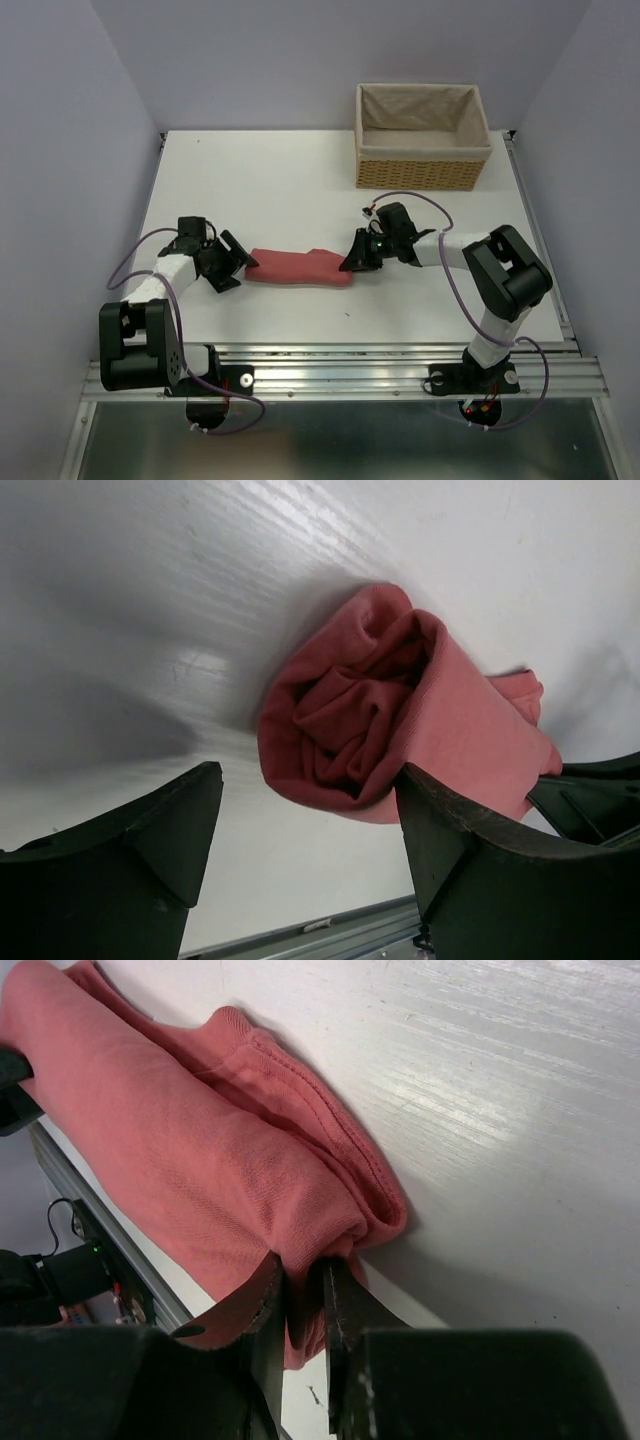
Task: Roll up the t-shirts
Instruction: Pick up the T-shirt from the center of the board, then move the bin to the center of the board, then place the T-shirt in the bin.
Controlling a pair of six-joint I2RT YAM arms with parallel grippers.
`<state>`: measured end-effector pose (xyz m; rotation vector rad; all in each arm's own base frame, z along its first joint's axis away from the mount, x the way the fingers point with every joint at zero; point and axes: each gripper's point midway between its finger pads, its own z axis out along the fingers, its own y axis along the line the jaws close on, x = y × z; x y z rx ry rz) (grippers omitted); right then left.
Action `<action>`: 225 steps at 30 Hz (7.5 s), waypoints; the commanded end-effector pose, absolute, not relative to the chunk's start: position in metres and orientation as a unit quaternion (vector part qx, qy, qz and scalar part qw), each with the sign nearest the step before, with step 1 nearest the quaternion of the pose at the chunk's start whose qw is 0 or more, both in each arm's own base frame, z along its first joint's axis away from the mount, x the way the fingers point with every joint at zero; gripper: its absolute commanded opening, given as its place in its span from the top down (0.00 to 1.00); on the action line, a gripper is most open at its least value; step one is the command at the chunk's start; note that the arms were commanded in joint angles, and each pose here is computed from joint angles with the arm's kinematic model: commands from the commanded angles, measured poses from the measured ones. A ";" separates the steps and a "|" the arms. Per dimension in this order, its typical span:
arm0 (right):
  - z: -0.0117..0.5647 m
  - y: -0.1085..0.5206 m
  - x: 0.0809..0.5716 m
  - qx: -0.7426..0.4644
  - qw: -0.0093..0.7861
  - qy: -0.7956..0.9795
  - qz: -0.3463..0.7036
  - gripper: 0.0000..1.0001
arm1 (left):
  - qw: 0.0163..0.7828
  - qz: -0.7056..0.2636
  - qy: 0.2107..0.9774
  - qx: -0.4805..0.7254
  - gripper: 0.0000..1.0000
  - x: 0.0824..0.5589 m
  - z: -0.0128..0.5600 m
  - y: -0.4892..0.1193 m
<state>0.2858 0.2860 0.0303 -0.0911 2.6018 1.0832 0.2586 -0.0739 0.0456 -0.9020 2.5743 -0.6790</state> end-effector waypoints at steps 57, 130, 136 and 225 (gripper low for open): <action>0.019 0.262 0.257 0.055 0.132 0.906 0.399 0.20 | 0.185 -0.203 0.932 -0.236 1.00 0.300 0.032 -0.084; 0.334 0.070 0.497 0.124 0.540 0.804 0.215 0.99 | 0.430 -0.396 0.811 -0.026 1.00 0.484 0.375 -0.299; 0.331 0.039 0.528 0.141 0.553 0.801 0.184 0.99 | 0.443 -0.442 0.780 -0.018 1.00 0.515 0.368 -0.338; 0.228 0.028 0.490 0.134 0.410 0.891 0.141 0.99 | 0.385 -0.303 0.870 0.048 1.00 0.457 0.245 -0.394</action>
